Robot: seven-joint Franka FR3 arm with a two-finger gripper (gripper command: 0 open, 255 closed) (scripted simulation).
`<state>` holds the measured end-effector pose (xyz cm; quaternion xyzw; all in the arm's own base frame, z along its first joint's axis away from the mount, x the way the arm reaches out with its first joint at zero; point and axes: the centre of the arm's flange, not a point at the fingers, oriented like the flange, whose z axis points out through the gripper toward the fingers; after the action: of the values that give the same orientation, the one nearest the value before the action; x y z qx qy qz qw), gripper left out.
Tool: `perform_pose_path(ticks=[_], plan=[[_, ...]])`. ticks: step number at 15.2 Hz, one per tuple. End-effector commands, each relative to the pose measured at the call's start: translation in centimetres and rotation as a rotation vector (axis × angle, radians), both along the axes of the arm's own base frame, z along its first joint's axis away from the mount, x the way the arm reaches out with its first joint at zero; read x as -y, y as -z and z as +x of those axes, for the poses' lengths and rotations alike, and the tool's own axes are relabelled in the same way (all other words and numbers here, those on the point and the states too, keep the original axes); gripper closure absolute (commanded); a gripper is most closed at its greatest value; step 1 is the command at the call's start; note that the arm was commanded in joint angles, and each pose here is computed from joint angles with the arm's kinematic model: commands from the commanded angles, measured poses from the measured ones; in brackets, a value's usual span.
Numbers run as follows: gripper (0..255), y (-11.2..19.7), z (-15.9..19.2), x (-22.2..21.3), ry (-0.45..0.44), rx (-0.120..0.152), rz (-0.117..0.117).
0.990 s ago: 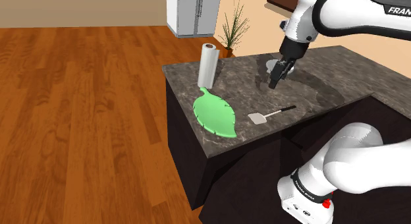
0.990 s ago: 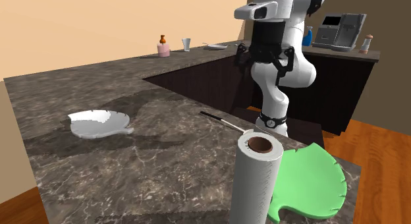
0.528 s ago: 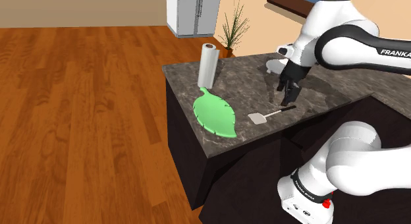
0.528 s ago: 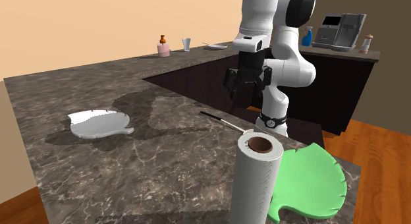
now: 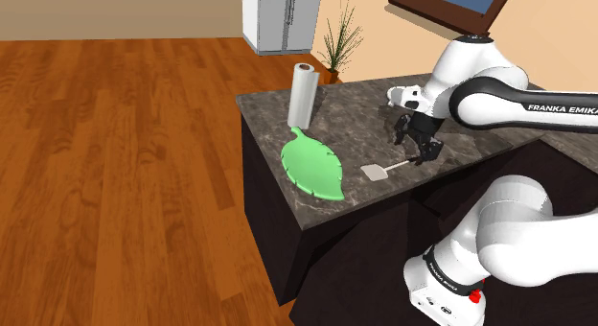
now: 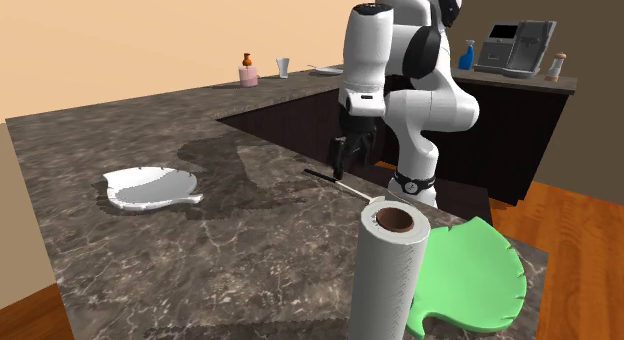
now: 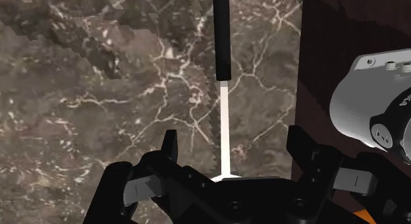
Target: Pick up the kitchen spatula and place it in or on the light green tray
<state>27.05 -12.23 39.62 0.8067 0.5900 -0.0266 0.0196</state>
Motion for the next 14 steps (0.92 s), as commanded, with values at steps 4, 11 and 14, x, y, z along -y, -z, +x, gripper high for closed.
perform_pose_path(ticks=[4, 11, 14], plan=[[0, 2.7, 0.0, 0.2, -0.017, 0.000, 0.000], [0, 3.6, 0.0, 0.3, -0.017, 0.000, 0.000], [255, 3.6, 0.0, 0.3, -0.017, 0.000, 0.000]])
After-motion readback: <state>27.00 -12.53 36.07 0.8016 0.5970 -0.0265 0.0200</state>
